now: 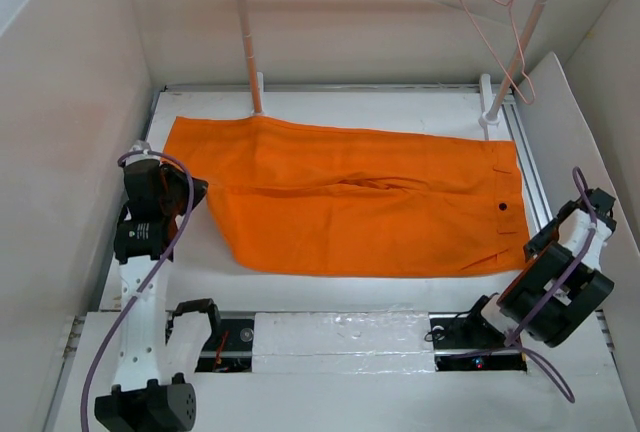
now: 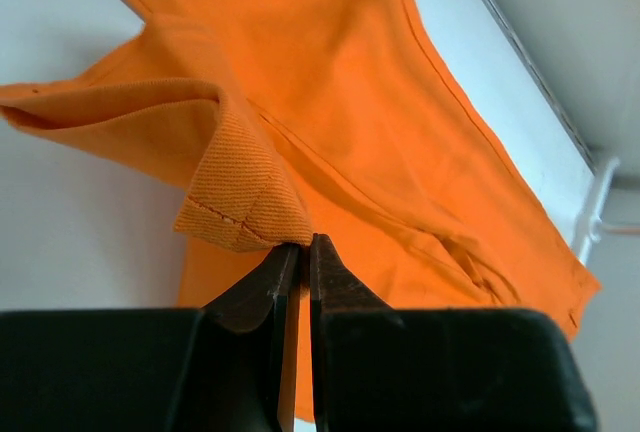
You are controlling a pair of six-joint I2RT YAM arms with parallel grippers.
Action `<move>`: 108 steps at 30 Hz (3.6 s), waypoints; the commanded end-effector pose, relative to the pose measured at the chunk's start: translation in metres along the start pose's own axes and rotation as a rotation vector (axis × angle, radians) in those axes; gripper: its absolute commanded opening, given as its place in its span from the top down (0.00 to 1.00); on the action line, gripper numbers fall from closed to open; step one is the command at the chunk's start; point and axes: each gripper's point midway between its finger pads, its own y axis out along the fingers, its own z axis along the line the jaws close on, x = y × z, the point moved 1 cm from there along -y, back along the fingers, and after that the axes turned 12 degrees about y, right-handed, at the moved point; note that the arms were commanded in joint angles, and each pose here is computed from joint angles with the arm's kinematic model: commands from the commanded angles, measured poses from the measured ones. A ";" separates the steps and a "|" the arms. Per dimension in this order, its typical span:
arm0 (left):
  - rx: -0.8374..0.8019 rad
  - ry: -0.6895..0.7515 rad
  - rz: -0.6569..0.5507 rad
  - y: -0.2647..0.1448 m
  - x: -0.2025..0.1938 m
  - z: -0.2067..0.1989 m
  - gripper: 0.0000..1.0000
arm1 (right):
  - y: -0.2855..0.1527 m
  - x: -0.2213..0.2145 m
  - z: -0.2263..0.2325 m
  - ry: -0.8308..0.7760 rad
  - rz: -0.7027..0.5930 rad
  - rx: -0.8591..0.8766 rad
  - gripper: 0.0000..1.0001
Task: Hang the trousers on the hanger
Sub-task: Fold the trousers at the center of the board.
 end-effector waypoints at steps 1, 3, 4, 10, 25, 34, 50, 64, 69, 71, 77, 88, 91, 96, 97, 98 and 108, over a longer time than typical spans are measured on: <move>0.088 0.042 -0.125 -0.007 0.038 0.004 1.00 | 0.007 0.005 -0.003 0.063 -0.009 -0.041 0.42; 0.123 0.051 -0.161 -0.011 0.056 0.003 1.00 | 0.014 0.006 0.004 0.075 -0.007 -0.022 0.42; 0.121 0.050 -0.167 -0.010 0.060 0.001 1.00 | 0.015 0.005 0.009 0.067 -0.009 -0.009 0.42; 0.086 0.033 -0.118 0.007 0.044 0.003 1.00 | 0.042 -0.003 0.022 0.062 0.045 0.017 0.43; 0.182 -0.005 -0.154 0.026 0.053 0.026 1.00 | 0.038 -0.003 0.059 0.022 -0.022 0.029 0.65; 0.199 -0.007 -0.123 0.043 0.037 0.037 1.00 | 0.033 -0.021 0.085 0.024 -0.004 0.054 1.00; 0.301 -0.018 -0.321 0.021 0.130 0.021 1.00 | -0.149 0.070 0.047 -0.190 -0.545 0.147 1.00; 0.665 0.033 -0.250 0.073 0.124 0.088 1.00 | -0.118 0.163 0.181 -0.285 -0.487 0.308 1.00; 0.752 0.064 -0.247 0.070 0.149 0.088 1.00 | -0.099 0.199 0.229 -0.301 -0.496 0.352 1.00; 0.744 0.080 -0.262 0.078 0.165 0.082 1.00 | -0.088 0.210 0.255 -0.313 -0.496 0.389 1.00; 0.747 0.111 -0.156 0.175 0.180 0.080 1.00 | -0.060 0.240 0.299 -0.319 -0.477 0.431 1.00; 0.664 0.174 0.019 0.276 0.167 0.076 0.01 | -0.039 0.248 0.353 -0.369 -0.446 0.581 0.22; 0.685 0.185 -0.016 0.238 0.171 0.079 0.01 | -0.053 0.240 0.339 -0.379 -0.478 0.585 0.22; 0.544 0.086 -0.008 0.207 0.134 0.094 0.19 | -0.065 0.205 0.295 -0.367 -0.483 0.565 0.29; 0.484 0.058 0.032 0.210 0.120 0.092 0.22 | -0.068 0.203 0.291 -0.366 -0.497 0.568 0.33; 0.488 0.010 0.062 0.212 0.110 0.110 0.26 | -0.068 0.197 0.287 -0.369 -0.496 0.572 0.45; 0.175 -0.142 0.154 0.250 0.083 0.110 0.42 | -0.090 0.128 0.266 -0.391 -0.476 0.713 1.00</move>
